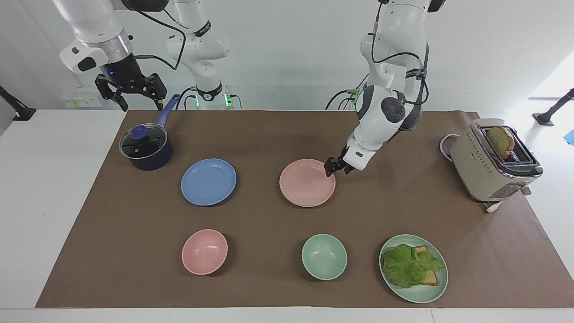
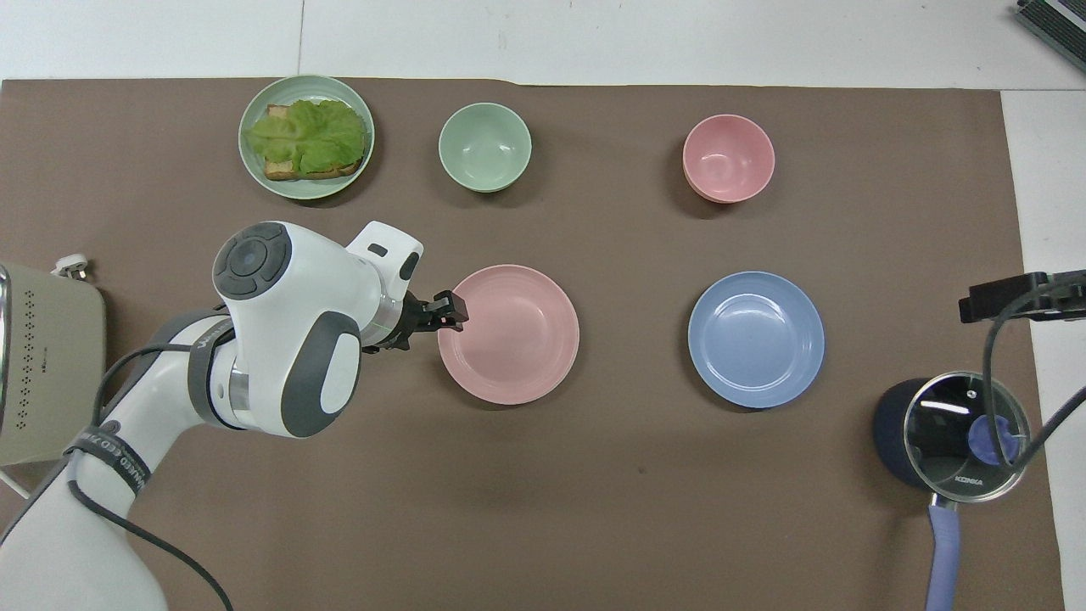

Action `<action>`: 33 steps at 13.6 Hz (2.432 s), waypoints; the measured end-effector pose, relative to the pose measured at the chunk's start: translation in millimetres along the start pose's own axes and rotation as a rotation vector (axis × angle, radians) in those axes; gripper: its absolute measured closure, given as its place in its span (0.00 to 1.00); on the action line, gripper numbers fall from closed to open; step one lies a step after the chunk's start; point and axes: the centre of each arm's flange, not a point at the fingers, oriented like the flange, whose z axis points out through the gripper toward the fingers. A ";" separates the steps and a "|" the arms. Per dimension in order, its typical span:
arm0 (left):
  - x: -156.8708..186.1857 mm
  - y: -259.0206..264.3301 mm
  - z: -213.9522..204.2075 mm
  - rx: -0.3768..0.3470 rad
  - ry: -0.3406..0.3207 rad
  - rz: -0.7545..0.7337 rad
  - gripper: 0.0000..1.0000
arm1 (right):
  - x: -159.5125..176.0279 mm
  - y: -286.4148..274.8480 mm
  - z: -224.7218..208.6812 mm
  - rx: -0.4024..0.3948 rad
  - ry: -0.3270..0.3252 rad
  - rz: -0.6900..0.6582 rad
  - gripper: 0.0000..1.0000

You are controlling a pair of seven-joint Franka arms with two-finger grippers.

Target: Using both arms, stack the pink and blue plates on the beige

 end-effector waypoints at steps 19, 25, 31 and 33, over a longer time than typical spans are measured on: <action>77.1 -153.8 -266.9 0.235 -0.010 0.216 0.00 | 0.0 0.0 0.0 0.000 0.000 0.000 0.00; 58.7 -147.8 -305.9 0.225 0.056 0.229 0.00 | 0.0 0.0 0.0 0.000 0.000 0.000 0.00; 56.5 -147.2 -308.0 0.225 0.059 0.231 0.00 | 0.0 0.0 0.0 0.000 0.000 0.000 0.00; 56.6 -147.4 -308.1 0.225 0.059 0.230 0.00 | 0.0 0.0 0.0 0.000 0.000 0.000 0.00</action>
